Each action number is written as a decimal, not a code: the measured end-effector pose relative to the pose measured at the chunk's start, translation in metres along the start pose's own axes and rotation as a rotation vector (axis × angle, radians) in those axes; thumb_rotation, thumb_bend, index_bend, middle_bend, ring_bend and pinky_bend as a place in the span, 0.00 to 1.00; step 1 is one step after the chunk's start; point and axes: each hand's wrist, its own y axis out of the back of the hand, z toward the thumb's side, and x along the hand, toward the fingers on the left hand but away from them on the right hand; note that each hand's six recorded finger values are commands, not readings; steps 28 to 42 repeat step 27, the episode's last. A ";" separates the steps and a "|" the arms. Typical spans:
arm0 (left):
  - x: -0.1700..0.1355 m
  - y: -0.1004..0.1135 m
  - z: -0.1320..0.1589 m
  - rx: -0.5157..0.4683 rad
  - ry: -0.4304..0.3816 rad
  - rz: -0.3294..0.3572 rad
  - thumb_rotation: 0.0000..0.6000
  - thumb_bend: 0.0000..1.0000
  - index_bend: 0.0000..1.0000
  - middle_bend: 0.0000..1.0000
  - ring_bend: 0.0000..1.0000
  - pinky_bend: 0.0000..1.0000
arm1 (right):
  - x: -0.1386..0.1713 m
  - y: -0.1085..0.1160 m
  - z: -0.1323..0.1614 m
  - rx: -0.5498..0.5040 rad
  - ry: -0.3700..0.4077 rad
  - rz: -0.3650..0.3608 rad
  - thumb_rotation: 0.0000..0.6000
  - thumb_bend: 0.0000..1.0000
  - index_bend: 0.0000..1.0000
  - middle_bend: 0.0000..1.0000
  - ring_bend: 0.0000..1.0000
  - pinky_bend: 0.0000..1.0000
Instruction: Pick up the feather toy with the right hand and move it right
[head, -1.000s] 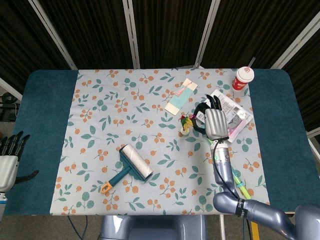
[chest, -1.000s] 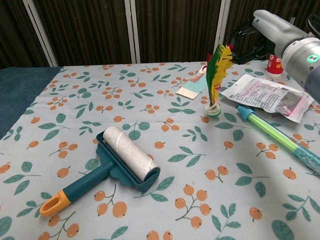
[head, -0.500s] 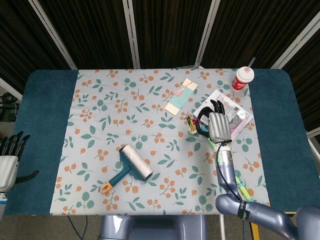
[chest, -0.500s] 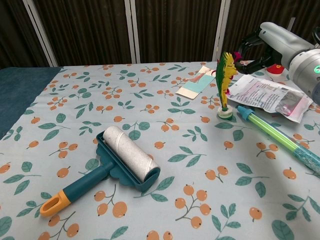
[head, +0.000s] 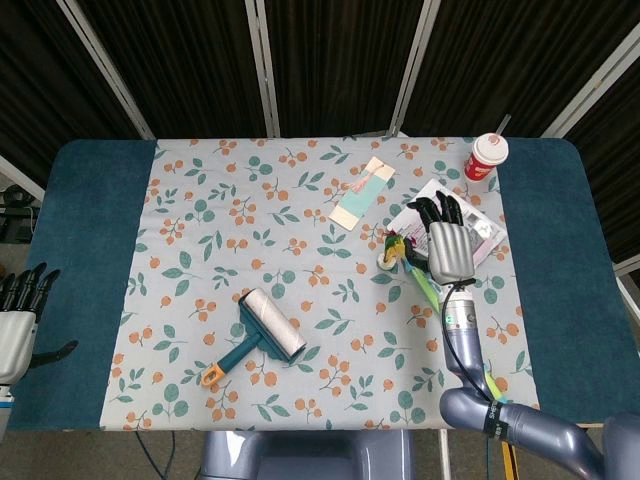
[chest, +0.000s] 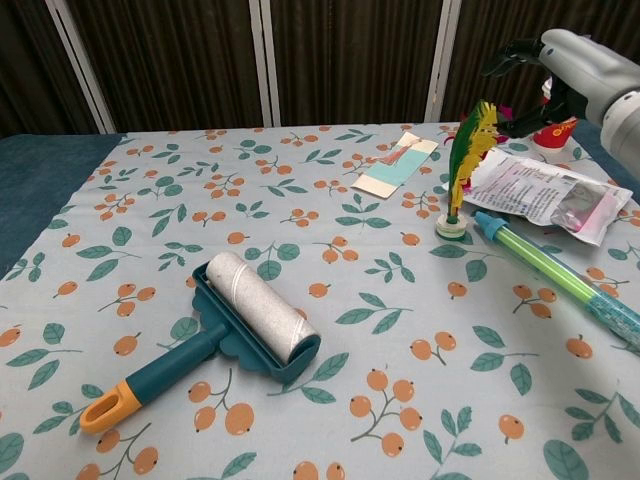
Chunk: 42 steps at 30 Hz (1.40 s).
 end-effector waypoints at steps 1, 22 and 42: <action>0.000 0.000 0.000 0.000 0.000 0.000 0.92 0.13 0.06 0.00 0.00 0.00 | 0.000 0.002 -0.003 0.012 -0.002 -0.004 1.00 0.34 0.22 0.15 0.00 0.00; -0.002 0.000 0.000 0.003 0.002 0.006 0.92 0.13 0.06 0.00 0.00 0.00 | 0.063 0.090 -0.102 0.214 -0.013 -0.011 1.00 0.27 0.15 0.01 0.00 0.00; -0.002 0.001 -0.001 0.005 0.005 0.010 0.92 0.13 0.06 0.00 0.00 0.00 | 0.094 0.098 -0.120 0.363 0.089 -0.026 1.00 0.24 0.10 0.00 0.00 0.00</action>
